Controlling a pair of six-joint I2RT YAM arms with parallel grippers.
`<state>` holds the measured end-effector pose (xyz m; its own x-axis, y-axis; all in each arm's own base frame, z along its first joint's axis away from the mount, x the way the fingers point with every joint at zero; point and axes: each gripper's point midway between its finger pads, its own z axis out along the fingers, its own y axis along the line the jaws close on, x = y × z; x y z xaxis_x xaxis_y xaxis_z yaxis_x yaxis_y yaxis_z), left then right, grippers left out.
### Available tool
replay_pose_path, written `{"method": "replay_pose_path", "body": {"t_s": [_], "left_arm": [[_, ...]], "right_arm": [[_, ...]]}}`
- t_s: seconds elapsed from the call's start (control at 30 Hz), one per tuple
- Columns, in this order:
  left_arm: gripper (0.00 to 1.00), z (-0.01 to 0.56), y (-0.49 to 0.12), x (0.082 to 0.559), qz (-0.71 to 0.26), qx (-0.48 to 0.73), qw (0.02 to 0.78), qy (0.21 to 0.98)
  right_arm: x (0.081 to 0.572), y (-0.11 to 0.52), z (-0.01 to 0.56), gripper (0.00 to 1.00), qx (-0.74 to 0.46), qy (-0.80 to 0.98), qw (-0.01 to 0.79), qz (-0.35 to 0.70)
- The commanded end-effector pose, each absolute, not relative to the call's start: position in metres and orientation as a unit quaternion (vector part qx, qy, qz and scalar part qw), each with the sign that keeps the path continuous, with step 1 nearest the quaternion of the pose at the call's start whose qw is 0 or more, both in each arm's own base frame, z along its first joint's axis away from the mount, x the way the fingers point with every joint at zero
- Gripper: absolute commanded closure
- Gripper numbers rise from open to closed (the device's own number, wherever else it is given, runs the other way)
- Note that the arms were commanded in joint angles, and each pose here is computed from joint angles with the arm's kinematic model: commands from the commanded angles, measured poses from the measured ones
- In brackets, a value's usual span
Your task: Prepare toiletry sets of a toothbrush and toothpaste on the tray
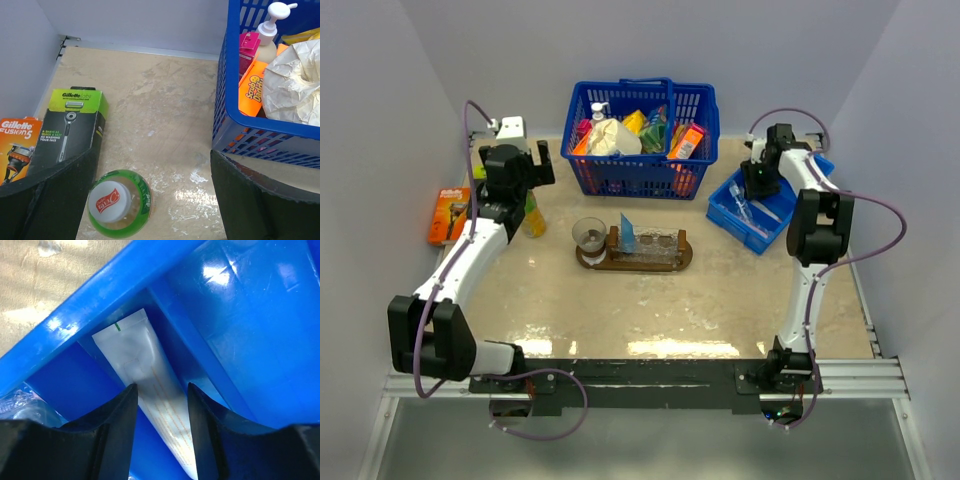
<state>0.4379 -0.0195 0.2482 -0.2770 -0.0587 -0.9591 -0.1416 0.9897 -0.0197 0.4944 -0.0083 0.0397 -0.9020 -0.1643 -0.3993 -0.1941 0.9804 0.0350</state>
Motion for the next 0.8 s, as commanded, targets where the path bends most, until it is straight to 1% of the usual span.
{"method": "replay_pose_path", "body": {"t_s": [0.0, 0.1, 0.13, 0.27, 0.33, 0.47, 0.57, 0.67, 0.7, 0.77], "left_arm": [[0.00, 0.264, -0.015, 0.444, 0.034, -0.072, 0.617, 0.783], [0.00, 0.265, -0.014, 0.446, 0.034, -0.073, 0.618, 0.782], [0.00, 0.264, -0.014, 0.446, 0.035, -0.074, 0.618, 0.782], [0.00, 0.266, -0.014, 0.449, 0.033, -0.075, 0.620, 0.781], [0.00, 0.266, -0.014, 0.449, 0.033, -0.074, 0.618, 0.782], [0.00, 0.265, -0.013, 0.447, 0.035, -0.074, 0.617, 0.783], [0.00, 0.265, -0.012, 0.446, 0.037, -0.075, 0.616, 0.783], [0.00, 0.265, -0.012, 0.445, 0.037, -0.075, 0.616, 0.783], [0.00, 0.264, -0.012, 0.446, 0.038, -0.074, 0.615, 0.784], [0.00, 0.265, -0.012, 0.445, 0.037, -0.075, 0.616, 0.783]], "right_arm": [[0.481, 0.000, 0.021, 0.52, -0.121, 0.977, 0.168, 0.044], [0.478, -0.002, 0.010, 0.51, -0.129, 0.980, 0.154, 0.015], [0.483, 0.000, 0.009, 0.51, -0.135, 0.977, 0.162, -0.016], [0.489, 0.009, 0.009, 0.53, -0.153, 0.968, 0.180, -0.085], [0.494, 0.008, 0.012, 0.54, -0.144, 0.966, 0.191, -0.101], [0.501, 0.011, 0.016, 0.64, -0.134, 0.965, 0.204, -0.094], [0.502, 0.015, 0.012, 0.68, -0.134, 0.967, 0.199, -0.080], [0.499, 0.021, 0.005, 0.69, -0.136, 0.971, 0.189, -0.060], [0.499, 0.022, 0.004, 0.74, -0.136, 0.971, 0.188, -0.058], [0.499, 0.022, 0.005, 0.80, -0.132, 0.972, 0.189, -0.053]]}}
